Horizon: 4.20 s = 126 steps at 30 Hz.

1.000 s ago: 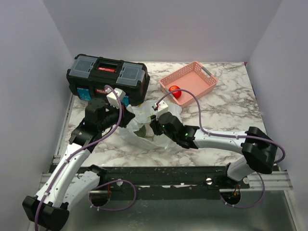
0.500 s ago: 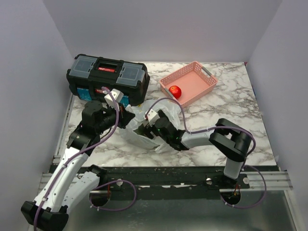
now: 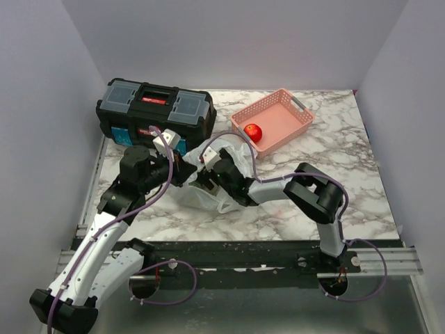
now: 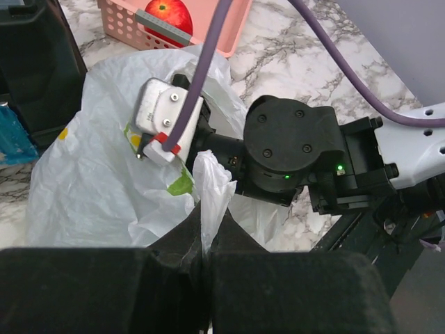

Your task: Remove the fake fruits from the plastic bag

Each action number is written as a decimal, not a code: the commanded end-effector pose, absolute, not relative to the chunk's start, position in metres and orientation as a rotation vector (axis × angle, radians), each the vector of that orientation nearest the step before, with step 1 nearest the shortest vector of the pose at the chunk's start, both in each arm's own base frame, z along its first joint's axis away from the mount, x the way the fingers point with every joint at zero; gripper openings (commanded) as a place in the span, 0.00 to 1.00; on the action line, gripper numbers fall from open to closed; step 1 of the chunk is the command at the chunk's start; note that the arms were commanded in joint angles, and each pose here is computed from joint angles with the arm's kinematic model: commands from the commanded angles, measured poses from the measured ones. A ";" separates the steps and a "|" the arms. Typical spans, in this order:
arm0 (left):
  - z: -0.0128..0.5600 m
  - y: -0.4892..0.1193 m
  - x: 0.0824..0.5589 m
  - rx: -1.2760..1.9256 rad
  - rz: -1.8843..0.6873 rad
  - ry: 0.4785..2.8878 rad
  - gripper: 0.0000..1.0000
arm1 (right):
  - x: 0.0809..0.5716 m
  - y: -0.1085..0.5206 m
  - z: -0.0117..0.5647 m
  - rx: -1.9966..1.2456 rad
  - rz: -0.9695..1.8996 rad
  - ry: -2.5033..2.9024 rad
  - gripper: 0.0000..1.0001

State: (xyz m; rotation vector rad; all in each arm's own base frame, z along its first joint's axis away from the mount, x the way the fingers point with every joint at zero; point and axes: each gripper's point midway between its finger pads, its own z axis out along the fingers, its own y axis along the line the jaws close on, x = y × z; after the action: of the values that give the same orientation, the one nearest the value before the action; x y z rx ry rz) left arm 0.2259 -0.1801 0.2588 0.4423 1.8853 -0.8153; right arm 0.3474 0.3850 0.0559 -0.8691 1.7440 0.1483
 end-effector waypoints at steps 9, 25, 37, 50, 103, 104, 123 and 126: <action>0.259 -0.175 0.231 0.427 -0.768 1.887 0.00 | 0.313 0.364 -0.031 -0.810 0.223 2.073 0.54; 0.238 -0.165 0.249 0.399 -0.648 1.946 0.00 | 0.237 0.341 0.032 -0.606 0.677 2.117 0.01; 0.236 -0.161 0.252 0.402 -0.615 1.949 0.00 | 0.218 0.355 0.120 -0.498 0.977 1.955 0.01; 0.239 -0.166 0.249 0.406 -0.651 1.952 0.00 | 0.216 0.356 0.213 -0.470 1.076 1.783 0.01; 0.248 -0.169 0.244 0.414 -0.707 1.951 0.00 | 0.304 0.222 0.297 0.107 0.259 1.751 0.01; 0.248 -0.169 0.244 0.413 -0.707 1.949 0.00 | 0.311 0.222 0.297 0.106 0.216 1.762 0.01; 0.247 -0.170 0.243 0.418 -0.715 1.950 0.00 | 0.448 0.210 0.201 0.146 0.083 2.090 0.01; 0.247 -0.170 0.243 0.418 -0.716 1.949 0.00 | 0.454 0.209 0.202 0.151 0.056 2.090 0.02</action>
State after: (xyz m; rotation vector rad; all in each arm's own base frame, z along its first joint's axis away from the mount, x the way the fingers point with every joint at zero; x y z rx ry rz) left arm 0.2448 -0.1681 0.2346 0.4102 1.9820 -0.6911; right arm 0.4472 0.2038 0.1898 0.1432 2.0909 0.0398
